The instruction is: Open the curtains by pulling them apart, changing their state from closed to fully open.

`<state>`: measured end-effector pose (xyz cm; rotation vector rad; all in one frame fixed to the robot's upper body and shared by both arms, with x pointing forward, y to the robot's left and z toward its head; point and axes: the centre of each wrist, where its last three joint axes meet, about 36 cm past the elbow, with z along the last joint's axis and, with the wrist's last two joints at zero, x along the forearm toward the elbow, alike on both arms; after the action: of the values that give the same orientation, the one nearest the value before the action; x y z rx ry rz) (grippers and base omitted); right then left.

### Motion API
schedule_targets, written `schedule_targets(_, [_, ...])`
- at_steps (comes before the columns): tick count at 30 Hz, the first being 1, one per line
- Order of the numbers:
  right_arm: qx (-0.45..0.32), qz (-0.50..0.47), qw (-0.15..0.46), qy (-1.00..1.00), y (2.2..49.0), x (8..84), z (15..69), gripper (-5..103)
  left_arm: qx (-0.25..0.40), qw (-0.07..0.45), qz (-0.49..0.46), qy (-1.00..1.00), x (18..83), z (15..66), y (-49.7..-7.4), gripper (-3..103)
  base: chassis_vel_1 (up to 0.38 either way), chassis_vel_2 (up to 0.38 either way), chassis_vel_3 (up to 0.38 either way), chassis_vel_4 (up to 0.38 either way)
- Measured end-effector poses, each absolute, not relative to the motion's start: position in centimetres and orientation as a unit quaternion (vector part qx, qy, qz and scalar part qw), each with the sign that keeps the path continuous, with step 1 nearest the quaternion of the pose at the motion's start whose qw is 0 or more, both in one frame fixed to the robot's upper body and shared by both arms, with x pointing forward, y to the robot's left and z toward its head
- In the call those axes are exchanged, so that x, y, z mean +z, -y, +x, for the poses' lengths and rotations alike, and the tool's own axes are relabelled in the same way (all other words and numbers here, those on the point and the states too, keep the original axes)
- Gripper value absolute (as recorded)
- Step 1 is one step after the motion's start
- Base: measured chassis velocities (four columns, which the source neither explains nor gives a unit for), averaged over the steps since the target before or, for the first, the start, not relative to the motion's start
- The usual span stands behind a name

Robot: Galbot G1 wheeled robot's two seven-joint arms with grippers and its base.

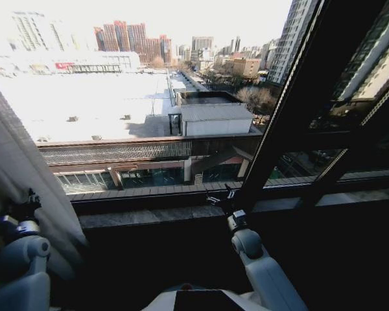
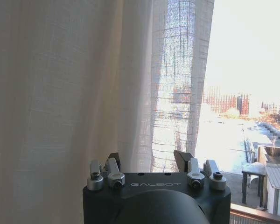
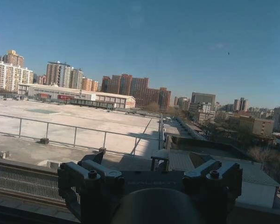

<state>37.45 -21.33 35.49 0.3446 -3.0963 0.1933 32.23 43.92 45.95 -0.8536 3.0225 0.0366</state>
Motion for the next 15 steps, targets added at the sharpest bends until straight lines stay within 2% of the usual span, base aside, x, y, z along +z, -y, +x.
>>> schedule_targets(1, [0.062, 0.110, 0.010, 0.992, 21.3, 35.5, 37.4, 100, 0.012, 0.000, -0.272, -0.962, 45.9, 32.2, -43.9, 59, 0.000, 0.000, 0.000, 0.000])
schedule_targets(5, [0.059, 0.110, 0.006, 0.992, 21.1, 35.8, 37.1, 100, 0.033, -0.005, -0.209, -0.977, 45.2, 31.2, -38.8, 81, 0.000, 0.000, 0.000, 0.000])
schedule_targets(7, [0.059, 0.110, 0.006, 0.992, 21.1, 35.9, 37.0, 100, 0.037, -0.008, -0.198, -0.979, 45.2, 30.9, -37.9, 81, 0.000, 0.000, 0.000, 0.000])
schedule_targets(10, [0.058, 0.109, 0.004, 0.992, 21.1, 36.1, 36.7, 100, 0.046, -0.013, -0.163, -0.985, 45.3, 29.7, -35.3, 96, 0.000, 0.000, 0.000, 0.000])
schedule_targets(15, [0.049, 0.107, 0.005, 0.993, 21.0, 36.7, 36.4, 100, 0.063, -0.020, -0.145, -0.987, 44.7, 27.9, -34.3, 100, 0.000, 0.000, 0.000, 0.000])
